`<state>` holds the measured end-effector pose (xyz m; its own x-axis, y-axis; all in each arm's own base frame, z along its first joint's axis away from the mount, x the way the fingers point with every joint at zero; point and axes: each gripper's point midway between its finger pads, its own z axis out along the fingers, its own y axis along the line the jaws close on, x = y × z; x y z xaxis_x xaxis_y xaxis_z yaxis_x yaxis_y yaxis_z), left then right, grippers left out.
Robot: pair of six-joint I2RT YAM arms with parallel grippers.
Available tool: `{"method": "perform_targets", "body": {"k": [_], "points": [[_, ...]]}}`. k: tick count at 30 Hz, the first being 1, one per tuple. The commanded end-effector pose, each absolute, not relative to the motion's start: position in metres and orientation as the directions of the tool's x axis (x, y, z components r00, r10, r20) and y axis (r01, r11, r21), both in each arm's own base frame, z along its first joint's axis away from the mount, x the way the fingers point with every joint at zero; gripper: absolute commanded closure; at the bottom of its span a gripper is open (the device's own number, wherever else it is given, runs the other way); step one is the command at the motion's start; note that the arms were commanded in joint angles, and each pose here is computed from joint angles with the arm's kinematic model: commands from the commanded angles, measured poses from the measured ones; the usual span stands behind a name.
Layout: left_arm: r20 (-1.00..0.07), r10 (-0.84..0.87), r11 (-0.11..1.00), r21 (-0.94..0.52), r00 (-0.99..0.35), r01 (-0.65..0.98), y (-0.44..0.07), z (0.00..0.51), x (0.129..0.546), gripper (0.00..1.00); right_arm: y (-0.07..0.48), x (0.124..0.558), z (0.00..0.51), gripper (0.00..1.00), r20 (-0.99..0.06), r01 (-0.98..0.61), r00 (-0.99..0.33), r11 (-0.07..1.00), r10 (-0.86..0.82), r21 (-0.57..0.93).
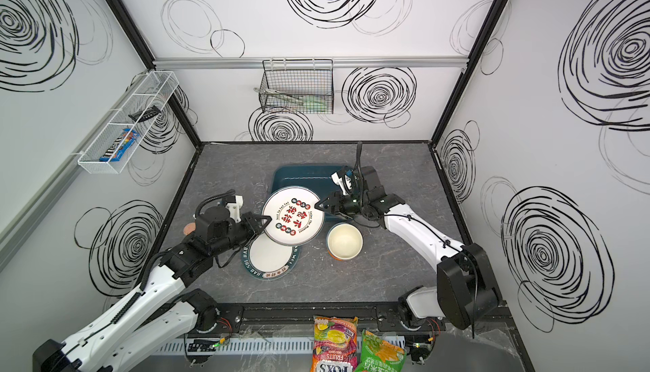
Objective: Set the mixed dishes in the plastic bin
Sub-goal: 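Carry the red-print plate into the teal bin and release it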
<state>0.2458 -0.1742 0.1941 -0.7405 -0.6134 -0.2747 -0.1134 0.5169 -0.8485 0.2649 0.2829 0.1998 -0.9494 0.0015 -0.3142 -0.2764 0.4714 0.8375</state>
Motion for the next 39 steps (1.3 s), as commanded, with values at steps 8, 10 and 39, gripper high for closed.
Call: {"method": "perform_targets", "body": {"k": [8, 10, 39], "points": [[-0.284, -0.63, 0.39, -0.92, -0.723, 0.022, -0.193, 0.246, 0.261, 0.98, 0.287, 0.271, 0.206, 0.77, -0.323, -0.29, -0.946, 0.442, -0.001, 0.849], [-0.283, -0.63, 0.391, -0.92, -0.723, 0.019, -0.193, 0.245, 0.262, 0.92, 0.286, 0.273, 0.207, 0.82, -0.325, -0.289, -0.946, 0.444, 0.004, 0.848], [-0.262, -0.706, 0.444, -0.888, -0.658, -0.123, -0.127, 0.196, 0.229, 0.16, 0.274, 0.383, 0.187, 0.96, -0.326, -0.176, -0.929, 0.562, 0.177, 0.808]]}}
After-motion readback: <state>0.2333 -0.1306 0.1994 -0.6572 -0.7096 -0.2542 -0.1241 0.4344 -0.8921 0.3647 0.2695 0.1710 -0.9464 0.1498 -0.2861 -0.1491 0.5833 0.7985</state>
